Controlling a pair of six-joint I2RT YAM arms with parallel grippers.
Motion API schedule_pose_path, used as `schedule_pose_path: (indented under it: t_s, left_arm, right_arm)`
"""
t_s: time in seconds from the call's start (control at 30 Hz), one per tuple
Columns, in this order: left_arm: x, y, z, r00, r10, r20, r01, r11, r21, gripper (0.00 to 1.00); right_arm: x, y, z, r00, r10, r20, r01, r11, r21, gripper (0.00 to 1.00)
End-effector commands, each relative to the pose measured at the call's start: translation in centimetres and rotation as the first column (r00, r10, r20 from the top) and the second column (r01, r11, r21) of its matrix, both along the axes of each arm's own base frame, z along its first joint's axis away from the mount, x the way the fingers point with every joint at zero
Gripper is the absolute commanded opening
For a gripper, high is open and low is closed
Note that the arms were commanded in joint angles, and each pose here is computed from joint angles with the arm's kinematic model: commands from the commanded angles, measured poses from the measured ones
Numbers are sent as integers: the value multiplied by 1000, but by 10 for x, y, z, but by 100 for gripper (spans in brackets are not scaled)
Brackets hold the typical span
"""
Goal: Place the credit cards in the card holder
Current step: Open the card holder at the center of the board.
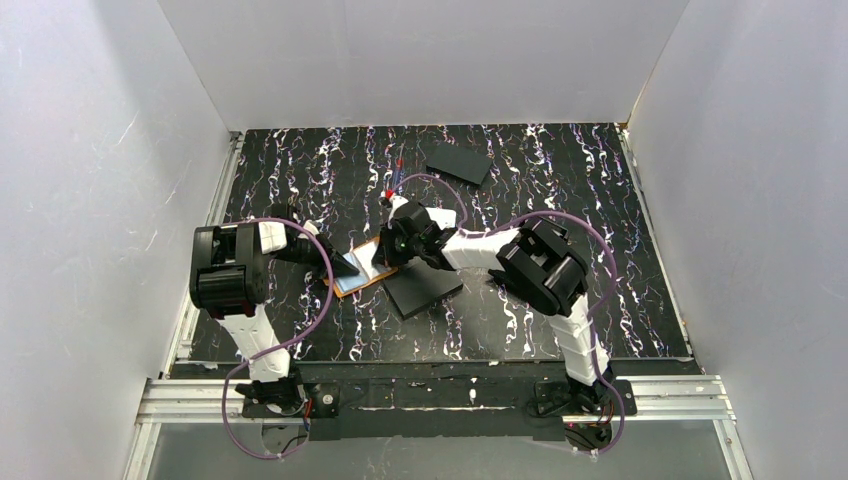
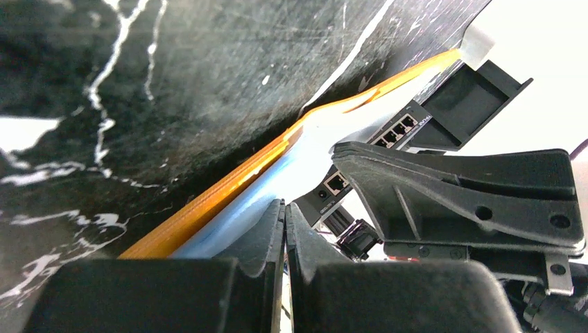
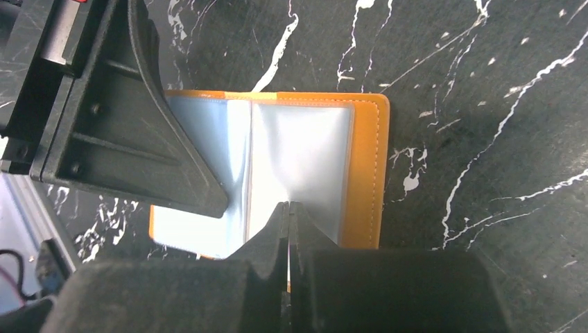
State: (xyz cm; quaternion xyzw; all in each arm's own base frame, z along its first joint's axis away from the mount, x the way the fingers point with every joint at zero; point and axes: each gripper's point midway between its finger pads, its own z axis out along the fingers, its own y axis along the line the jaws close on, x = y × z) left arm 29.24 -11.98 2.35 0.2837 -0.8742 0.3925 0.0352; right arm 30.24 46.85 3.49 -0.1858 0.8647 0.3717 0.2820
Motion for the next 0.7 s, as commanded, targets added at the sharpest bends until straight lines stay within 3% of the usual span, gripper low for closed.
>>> schedule_pose_path:
  t_s: [0.0, 0.27, 0.53, 0.67]
  left_arm:
    - [-12, 8, 5, 1000, -4, -10, 4, 1000, 31, 0]
    - [-11, 15, 24, 999, -14, 50, 10, 996, 89, 0]
    - [-37, 25, -12, 994, 12, -111, 5, 989, 148, 0]
    - [-50, 44, -23, 981, 30, -193, 25, 961, 277, 0]
  right_arm:
    - [-18, -20, -32, 986, 55, -158, -59, 998, -19, 1]
    - [-22, -16, -27, 980, 91, -177, -90, 996, 14, 1]
    - [-23, -14, -14, 980, 106, -171, -102, 994, 32, 1]
    - [-24, -20, -21, 979, 98, -178, -97, 995, 14, 1]
